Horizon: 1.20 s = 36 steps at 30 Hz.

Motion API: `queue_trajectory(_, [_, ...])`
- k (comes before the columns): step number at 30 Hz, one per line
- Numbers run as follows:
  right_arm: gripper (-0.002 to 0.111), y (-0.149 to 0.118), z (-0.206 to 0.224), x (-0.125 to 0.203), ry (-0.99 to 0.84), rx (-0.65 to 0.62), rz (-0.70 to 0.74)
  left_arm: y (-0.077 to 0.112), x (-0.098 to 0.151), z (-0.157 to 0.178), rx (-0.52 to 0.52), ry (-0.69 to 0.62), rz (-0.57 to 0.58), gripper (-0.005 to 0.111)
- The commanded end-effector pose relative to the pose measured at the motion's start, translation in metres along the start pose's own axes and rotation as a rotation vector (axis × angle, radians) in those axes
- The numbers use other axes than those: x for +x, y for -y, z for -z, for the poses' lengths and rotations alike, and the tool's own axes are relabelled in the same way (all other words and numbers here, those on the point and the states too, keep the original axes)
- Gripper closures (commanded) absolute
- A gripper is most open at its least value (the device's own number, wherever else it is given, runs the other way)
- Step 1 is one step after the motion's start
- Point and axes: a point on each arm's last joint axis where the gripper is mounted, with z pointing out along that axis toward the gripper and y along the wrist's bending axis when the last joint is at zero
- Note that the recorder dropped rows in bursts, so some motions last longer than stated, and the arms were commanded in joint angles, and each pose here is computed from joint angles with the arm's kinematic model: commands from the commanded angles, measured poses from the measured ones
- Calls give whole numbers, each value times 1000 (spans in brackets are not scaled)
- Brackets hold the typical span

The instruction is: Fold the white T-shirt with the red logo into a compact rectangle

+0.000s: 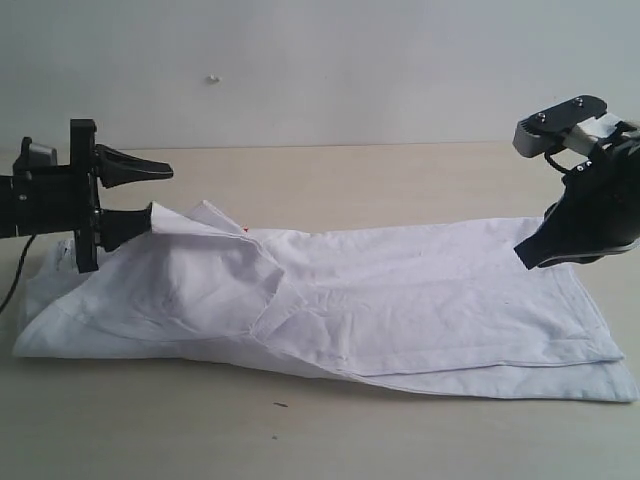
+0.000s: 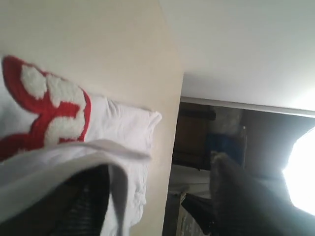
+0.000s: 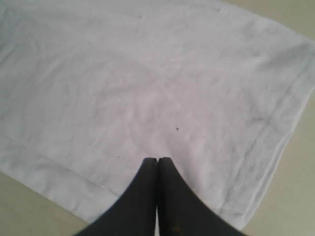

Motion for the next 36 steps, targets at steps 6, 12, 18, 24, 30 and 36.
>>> queue_trajectory(6, [108, 0, 0, 0, -1, -2, -8, 0, -15, 16, 6, 74, -47, 63])
queue_trajectory(12, [108, 0, 0, 0, -1, -2, -8, 7, -15, 27, 66, 48, -191, 65])
queue_trajectory(18, [108, -1, 0, 2, -19, -16, -8, -5, -23, 67, -186, 52, -243, 65])
queue_trajectory(24, [108, -1, 0, 2, -16, -13, -8, -16, -36, 114, -267, 138, -232, 37])
queue_trajectory(30, [108, -1, 0, 2, -20, -19, -11, -38, -43, 148, -479, 149, -300, 30])
queue_trajectory(36, [108, -1, 0, 2, -16, -16, -11, -46, -43, 149, -588, 129, -337, 28])
